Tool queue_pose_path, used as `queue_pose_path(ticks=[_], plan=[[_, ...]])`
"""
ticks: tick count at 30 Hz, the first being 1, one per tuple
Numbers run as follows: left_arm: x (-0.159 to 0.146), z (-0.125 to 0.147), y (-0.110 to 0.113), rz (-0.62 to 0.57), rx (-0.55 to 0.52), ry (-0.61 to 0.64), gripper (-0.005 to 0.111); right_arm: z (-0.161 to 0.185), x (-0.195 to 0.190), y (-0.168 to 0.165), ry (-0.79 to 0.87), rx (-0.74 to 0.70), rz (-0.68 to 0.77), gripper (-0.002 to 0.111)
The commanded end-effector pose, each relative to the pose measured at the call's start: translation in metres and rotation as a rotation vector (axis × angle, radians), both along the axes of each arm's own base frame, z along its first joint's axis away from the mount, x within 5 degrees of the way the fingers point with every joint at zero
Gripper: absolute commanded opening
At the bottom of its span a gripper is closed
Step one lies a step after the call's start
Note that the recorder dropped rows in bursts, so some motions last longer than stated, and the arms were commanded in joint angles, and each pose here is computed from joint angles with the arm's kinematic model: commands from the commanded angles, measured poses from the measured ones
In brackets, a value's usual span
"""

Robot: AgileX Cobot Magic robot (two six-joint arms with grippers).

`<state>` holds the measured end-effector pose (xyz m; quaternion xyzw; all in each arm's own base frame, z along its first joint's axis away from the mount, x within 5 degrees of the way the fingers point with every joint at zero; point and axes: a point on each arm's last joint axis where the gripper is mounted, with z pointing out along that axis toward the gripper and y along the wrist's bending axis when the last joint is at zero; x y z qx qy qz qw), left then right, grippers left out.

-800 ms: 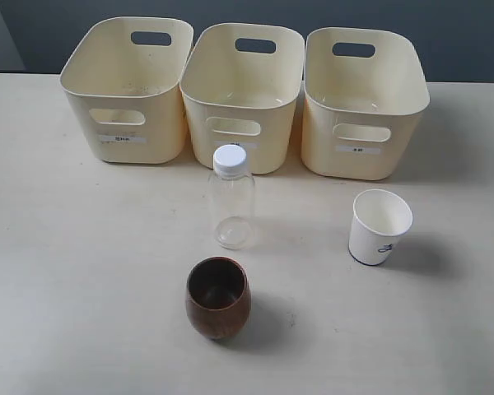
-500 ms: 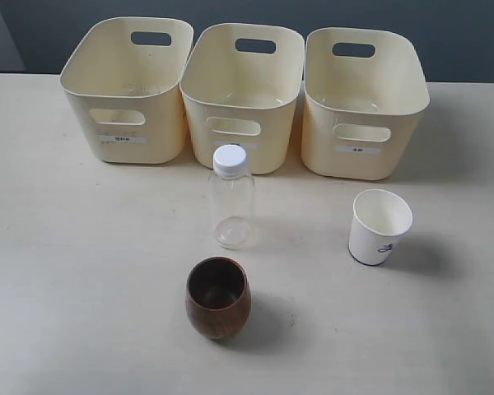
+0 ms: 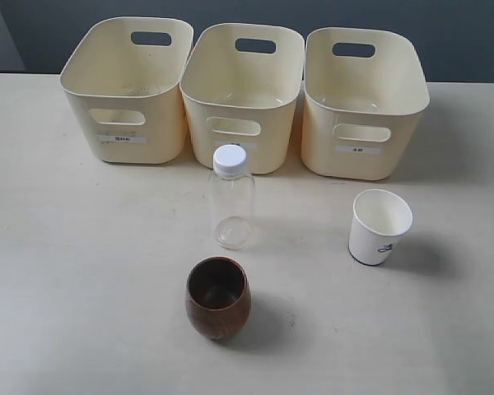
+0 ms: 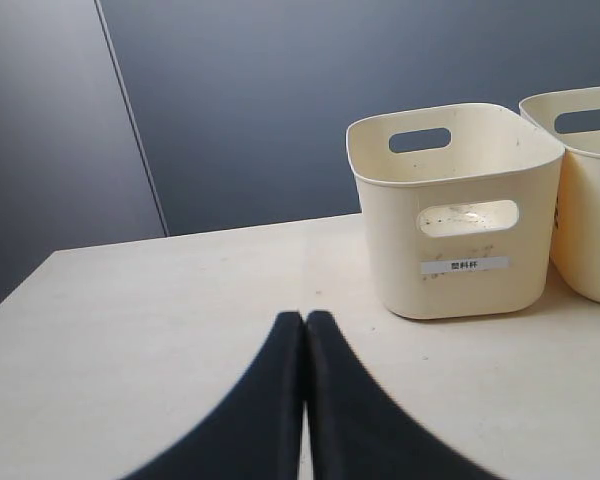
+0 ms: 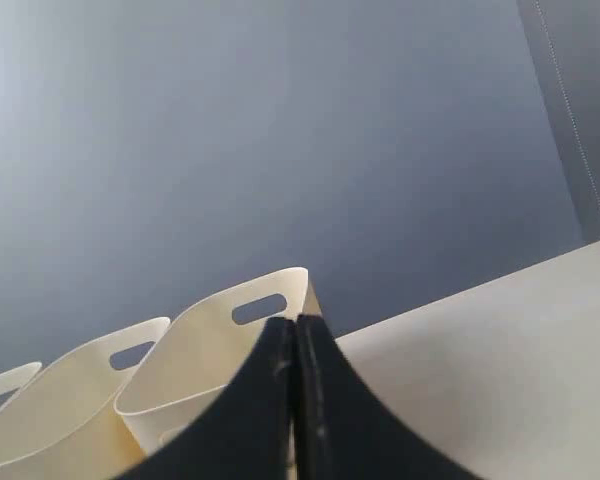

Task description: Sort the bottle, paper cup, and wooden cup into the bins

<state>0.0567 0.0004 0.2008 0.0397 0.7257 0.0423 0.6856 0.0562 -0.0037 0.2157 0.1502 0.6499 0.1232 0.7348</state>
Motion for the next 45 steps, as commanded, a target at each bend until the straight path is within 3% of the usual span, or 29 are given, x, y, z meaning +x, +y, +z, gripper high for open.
queue_pose_path(ticks=[1, 12, 18, 27, 31, 33, 36, 42, 45], plan=[[0.000, 0.000, 0.000, 0.001, -0.001, -0.008, 0.000, 0.002, -0.001, -0.001, -0.026, 0.022, -0.011, -0.001], [0.000, 0.000, 0.000, 0.001, -0.001, -0.008, 0.000, 0.000, 0.000, 0.000, -0.006, 0.028, -0.003, -0.001], [0.000, 0.000, 0.000, 0.001, -0.001, -0.008, 0.000, -0.002, 0.000, 0.000, 0.005, 0.136, 0.013, -0.001], [0.000, 0.000, 0.000, 0.001, -0.001, -0.008, 0.000, 0.009, -0.002, -0.002, -0.065, 0.146, -0.004, -0.001], [0.000, 0.000, 0.000, 0.001, -0.001, -0.008, 0.000, 0.039, -0.009, -0.002, -0.155, 0.162, 0.005, -0.001], [0.000, 0.000, 0.000, 0.001, -0.001, -0.008, 0.000, 0.080, -0.023, -0.001, -0.279, 0.148, 0.013, -0.001], [0.000, 0.000, 0.000, 0.001, -0.001, -0.008, 0.000, 0.117, -0.024, 0.000, -0.304, 0.091, 0.013, -0.001], [0.000, 0.000, 0.000, 0.001, -0.001, -0.008, 0.000, 0.200, 0.006, 0.001, -0.165, -0.239, -0.027, -0.001], [0.000, 0.000, 0.000, 0.001, -0.001, -0.008, 0.000, 0.221, 0.029, 0.007, -0.022, -0.406, 0.039, -0.001]])
